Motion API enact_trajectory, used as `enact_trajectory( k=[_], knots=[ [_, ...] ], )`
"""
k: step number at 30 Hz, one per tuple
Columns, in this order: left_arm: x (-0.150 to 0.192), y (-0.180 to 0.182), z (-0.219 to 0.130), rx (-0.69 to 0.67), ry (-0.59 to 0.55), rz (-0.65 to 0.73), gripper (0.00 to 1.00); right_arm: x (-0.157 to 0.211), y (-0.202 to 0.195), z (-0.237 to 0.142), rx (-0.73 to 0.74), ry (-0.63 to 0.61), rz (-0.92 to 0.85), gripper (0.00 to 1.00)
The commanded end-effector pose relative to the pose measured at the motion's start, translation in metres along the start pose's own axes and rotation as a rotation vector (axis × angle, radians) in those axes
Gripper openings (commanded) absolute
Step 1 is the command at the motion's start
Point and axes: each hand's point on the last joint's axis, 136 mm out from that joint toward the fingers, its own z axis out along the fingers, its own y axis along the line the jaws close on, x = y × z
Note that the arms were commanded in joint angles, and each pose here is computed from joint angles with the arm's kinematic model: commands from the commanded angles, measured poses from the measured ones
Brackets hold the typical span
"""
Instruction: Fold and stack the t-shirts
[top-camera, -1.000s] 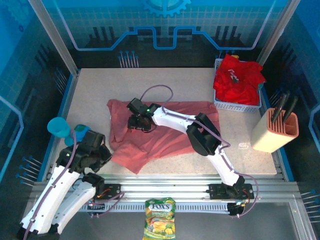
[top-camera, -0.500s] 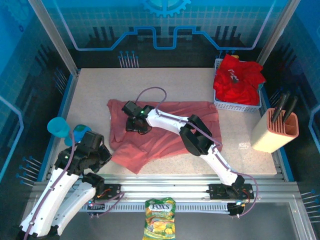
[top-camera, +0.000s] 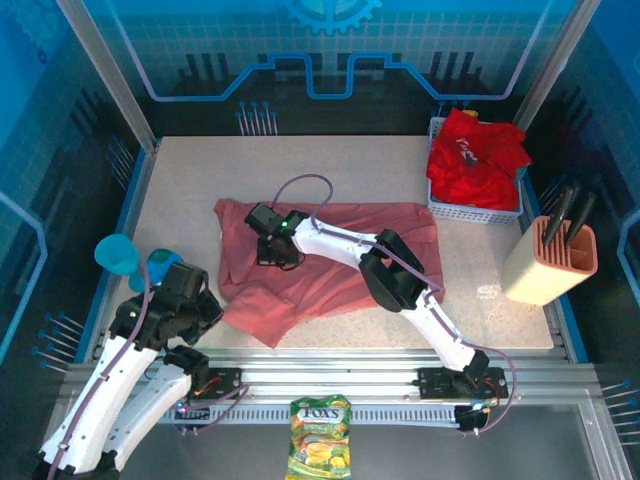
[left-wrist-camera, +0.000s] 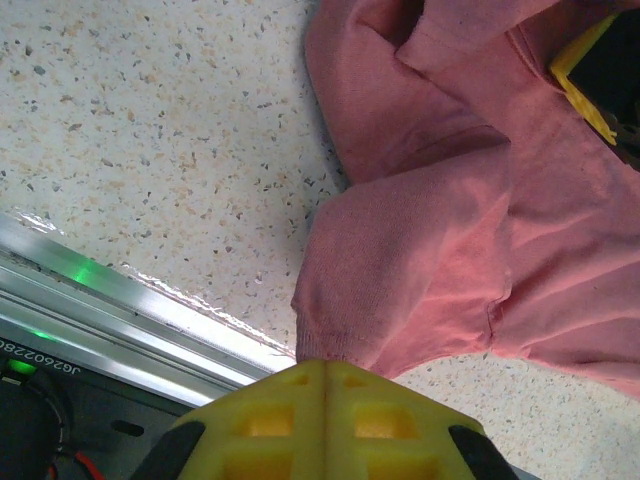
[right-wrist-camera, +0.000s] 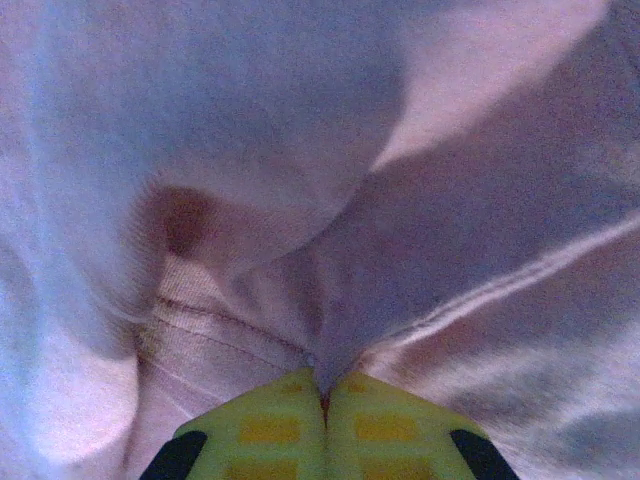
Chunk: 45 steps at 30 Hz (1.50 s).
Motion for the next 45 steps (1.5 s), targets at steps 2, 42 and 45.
enact_trajectory(
  k=[2, 42, 45],
  knots=[
    [-0.002, -0.002, -0.006, 0.001, -0.011, 0.037, 0.00, 0.007, 0.001, -0.043, -0.013, -0.017, -0.038, 0.00],
    [-0.027, -0.034, -0.020, 0.009, -0.057, 0.139, 0.00, 0.050, -0.173, -0.152, 0.128, 0.026, -0.024, 0.97],
    [-0.034, -0.038, -0.023, -0.008, -0.058, 0.158, 0.00, 0.065, -0.211, -0.175, 0.176, 0.012, 0.019, 0.95]
  ],
)
